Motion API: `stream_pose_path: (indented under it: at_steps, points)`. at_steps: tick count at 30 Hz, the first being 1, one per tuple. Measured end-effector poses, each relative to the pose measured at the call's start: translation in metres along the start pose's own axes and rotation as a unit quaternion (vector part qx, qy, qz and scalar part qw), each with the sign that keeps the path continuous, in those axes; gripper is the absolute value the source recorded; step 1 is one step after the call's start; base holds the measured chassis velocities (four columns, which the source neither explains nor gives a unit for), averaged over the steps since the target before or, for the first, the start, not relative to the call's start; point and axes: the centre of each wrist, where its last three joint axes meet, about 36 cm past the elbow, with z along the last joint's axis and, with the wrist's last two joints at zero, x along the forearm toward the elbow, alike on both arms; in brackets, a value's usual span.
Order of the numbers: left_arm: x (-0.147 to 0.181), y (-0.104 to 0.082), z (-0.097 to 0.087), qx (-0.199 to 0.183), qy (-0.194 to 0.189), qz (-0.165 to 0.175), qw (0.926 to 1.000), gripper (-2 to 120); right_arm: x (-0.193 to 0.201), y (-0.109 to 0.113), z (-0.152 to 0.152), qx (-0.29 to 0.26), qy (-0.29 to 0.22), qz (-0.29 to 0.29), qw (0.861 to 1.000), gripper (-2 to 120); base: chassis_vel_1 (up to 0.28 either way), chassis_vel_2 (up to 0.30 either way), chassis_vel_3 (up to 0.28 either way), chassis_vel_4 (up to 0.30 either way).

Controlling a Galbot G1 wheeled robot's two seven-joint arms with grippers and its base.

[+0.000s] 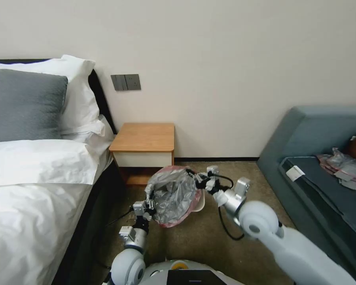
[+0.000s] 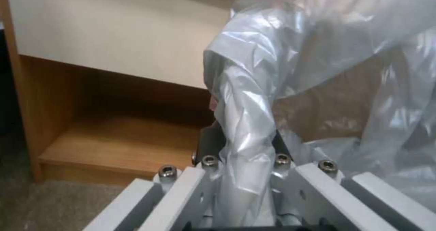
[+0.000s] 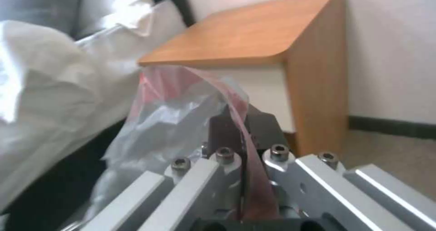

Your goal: Pick up the garbage bag from the table and place it over the trash can.

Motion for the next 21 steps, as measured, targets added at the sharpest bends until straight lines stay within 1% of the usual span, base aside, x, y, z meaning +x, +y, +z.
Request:
stream_pose_path:
  at_steps: [1, 4, 5, 8, 10, 12, 15, 17, 18, 19, 21]
  points:
    - [0.0, 0.0, 0.0, 0.0, 0.0, 0.0, 1.0, 4, 0.0, 0.0, 0.0, 0.0, 0.0, 0.0, 1.0, 0, 0.0, 0.0, 0.0, 0.0]
    - [0.003, 0.0, 0.001, 0.004, -0.001, 0.01, 0.9999, 4, -0.014, -0.025, -0.016, 0.014, 0.012, 0.022, 1.0, 0, 0.0, 0.0, 0.0, 0.0]
    - [0.003, 0.0, 0.001, 0.004, -0.001, 0.01, 0.9999, 4, -0.014, -0.025, -0.016, 0.014, 0.012, 0.022, 1.0, 0, 0.0, 0.0, 0.0, 0.0]
    - [0.004, 0.0, -0.001, 0.009, -0.011, 0.015, 0.9998, 4, -0.019, -0.039, -0.024, 0.008, 0.037, 0.035, 0.999, 0, 0.0, 0.0, 0.0, 0.0]
    - [0.004, 0.001, -0.001, 0.01, -0.013, 0.016, 0.9997, 4, -0.019, -0.041, -0.026, 0.005, 0.045, 0.037, 0.998, 0, 0.0, 0.0, 0.0, 0.0]
    - [0.003, 0.005, -0.002, 0.02, -0.022, 0.019, 0.9994, 4, -0.017, -0.05, -0.028, -0.003, 0.069, 0.051, 0.996, 0, 0.0, 0.0, 0.0, 0.0]
    - [0.0, 0.009, -0.001, 0.025, -0.027, 0.016, 0.9992, 4, -0.015, -0.053, -0.027, -0.011, 0.074, 0.062, 0.995, 0, 0.0, 0.0, 0.0, 0.0]
    - [-0.002, 0.013, 0.0, 0.041, -0.03, 0.013, 0.9986, 4, -0.01, -0.055, -0.027, -0.042, 0.079, 0.067, 0.994, 0, 0.0, 0.0, 0.0, 0.0]
    - [-0.004, 0.015, -0.001, 0.055, -0.034, 0.018, 0.9977, 4, -0.007, -0.055, -0.027, -0.07, 0.085, 0.066, 0.992, 0, 0.0, 0.0, 0.0, 0.0]
    - [-0.004, 0.015, -0.001, 0.055, -0.034, 0.018, 0.9977, 4, -0.007, -0.055, -0.027, -0.07, 0.085, 0.066, 0.992, 0, 0.0, 0.0, 0.0, 0.0]
    - [-0.006, 0.017, -0.003, 0.068, -0.041, 0.023, 0.9966, 4, -0.003, -0.056, -0.028, -0.102, 0.089, 0.061, 0.989, 0, 0.0, 0.0, 0.0, 0.0]
